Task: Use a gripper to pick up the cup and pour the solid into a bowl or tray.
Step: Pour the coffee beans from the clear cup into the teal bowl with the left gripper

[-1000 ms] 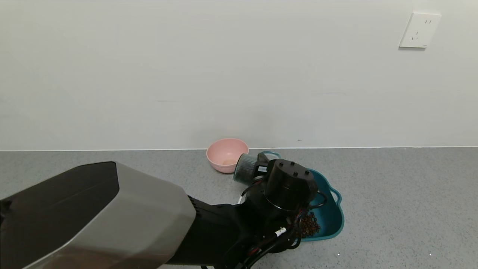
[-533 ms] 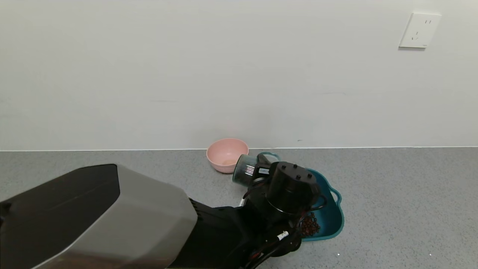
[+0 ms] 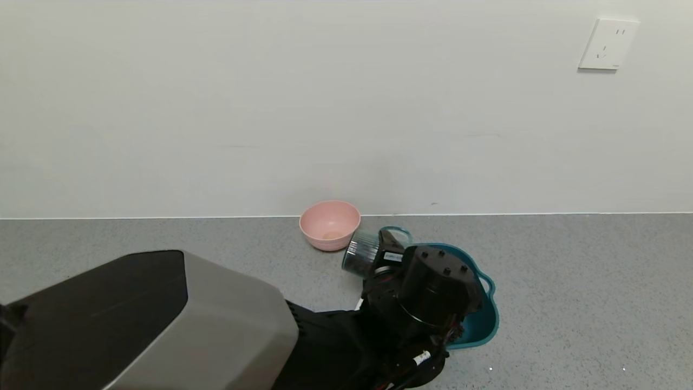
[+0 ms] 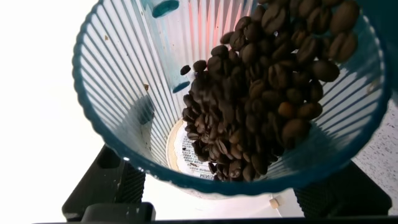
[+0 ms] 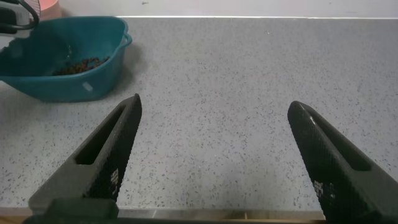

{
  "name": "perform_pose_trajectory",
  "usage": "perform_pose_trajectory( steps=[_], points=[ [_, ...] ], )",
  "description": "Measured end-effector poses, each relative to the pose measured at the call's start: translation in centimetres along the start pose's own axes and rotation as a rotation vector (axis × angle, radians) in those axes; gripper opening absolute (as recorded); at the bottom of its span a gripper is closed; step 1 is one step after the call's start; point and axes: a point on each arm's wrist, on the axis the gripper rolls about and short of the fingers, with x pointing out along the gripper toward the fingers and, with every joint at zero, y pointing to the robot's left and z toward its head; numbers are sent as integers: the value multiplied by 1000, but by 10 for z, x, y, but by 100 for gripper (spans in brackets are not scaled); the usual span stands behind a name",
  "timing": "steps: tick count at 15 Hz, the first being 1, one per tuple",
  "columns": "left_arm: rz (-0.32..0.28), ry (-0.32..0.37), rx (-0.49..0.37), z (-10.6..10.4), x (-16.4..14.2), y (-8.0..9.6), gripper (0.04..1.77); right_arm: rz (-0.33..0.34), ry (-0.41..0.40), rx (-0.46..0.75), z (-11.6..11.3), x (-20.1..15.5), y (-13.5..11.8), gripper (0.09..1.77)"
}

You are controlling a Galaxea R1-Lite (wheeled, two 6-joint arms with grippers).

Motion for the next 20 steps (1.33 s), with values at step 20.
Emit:
perform_pose_trajectory(
  steps=[20],
  points=[
    [31, -72, -187, -9, 6, -4, 129, 0, 1, 0, 0, 0, 0, 171]
  ],
)
